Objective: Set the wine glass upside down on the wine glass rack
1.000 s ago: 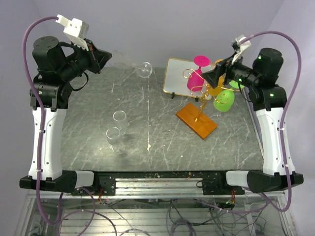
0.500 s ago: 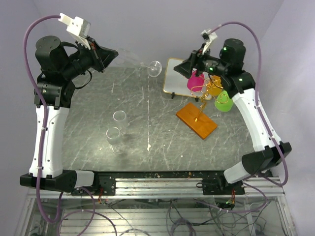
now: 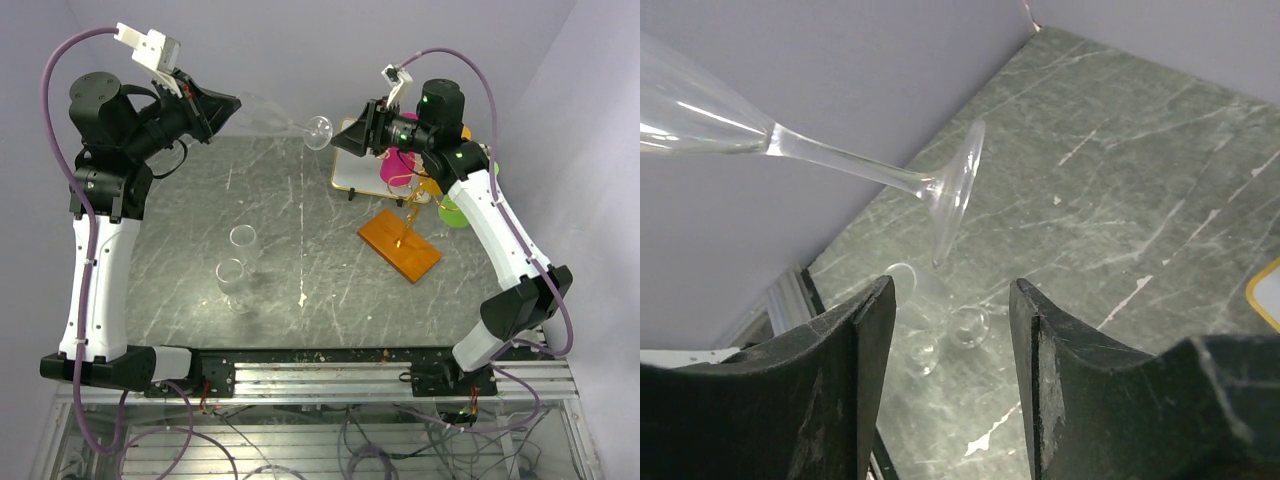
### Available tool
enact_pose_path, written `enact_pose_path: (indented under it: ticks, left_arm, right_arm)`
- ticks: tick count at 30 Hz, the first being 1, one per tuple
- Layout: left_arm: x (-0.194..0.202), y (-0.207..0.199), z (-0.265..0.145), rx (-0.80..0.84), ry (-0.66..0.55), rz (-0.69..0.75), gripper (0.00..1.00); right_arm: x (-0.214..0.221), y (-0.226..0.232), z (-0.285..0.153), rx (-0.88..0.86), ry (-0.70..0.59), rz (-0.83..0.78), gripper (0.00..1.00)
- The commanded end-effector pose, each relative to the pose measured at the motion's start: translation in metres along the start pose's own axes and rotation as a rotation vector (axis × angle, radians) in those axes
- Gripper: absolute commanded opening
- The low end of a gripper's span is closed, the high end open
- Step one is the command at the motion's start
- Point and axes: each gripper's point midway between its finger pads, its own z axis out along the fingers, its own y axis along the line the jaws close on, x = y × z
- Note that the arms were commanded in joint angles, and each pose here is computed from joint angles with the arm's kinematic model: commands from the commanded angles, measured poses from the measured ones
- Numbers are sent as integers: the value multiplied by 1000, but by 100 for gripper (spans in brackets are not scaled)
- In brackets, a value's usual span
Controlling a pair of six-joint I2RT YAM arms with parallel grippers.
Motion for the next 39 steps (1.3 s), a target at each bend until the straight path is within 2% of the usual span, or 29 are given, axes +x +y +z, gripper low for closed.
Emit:
enact_pose_path:
  ticks: [1,14,19,26,30,36,39]
  left_arm:
    - [-15,-14,-2,51,-51,31,7]
    - [-14,-18,-2,76,-53,23,7]
    - [-12,-17,1,80,-48,22,7]
    - [-11,-17,2,85,-44,27,7]
    - [-9,-15,3,78,-40,29,7]
    - [-7,-14,-1,62,-36,46,8]
    - [-6,-12,-3,45,-33,60,17]
  right_arm:
    - [-13,14,5,-56,-33,27,49]
    - [-15,18,14,-105,-24,52,39]
    - [-10,19,20,-128,-10,74,32]
    - [-9,17,25,-137,-1,89,18]
    - [-9,13,24,-106,-4,73,1]
    - [-24,-1,12,-20,-43,21,0]
    - [-33,-7,4,5,-65,7,0]
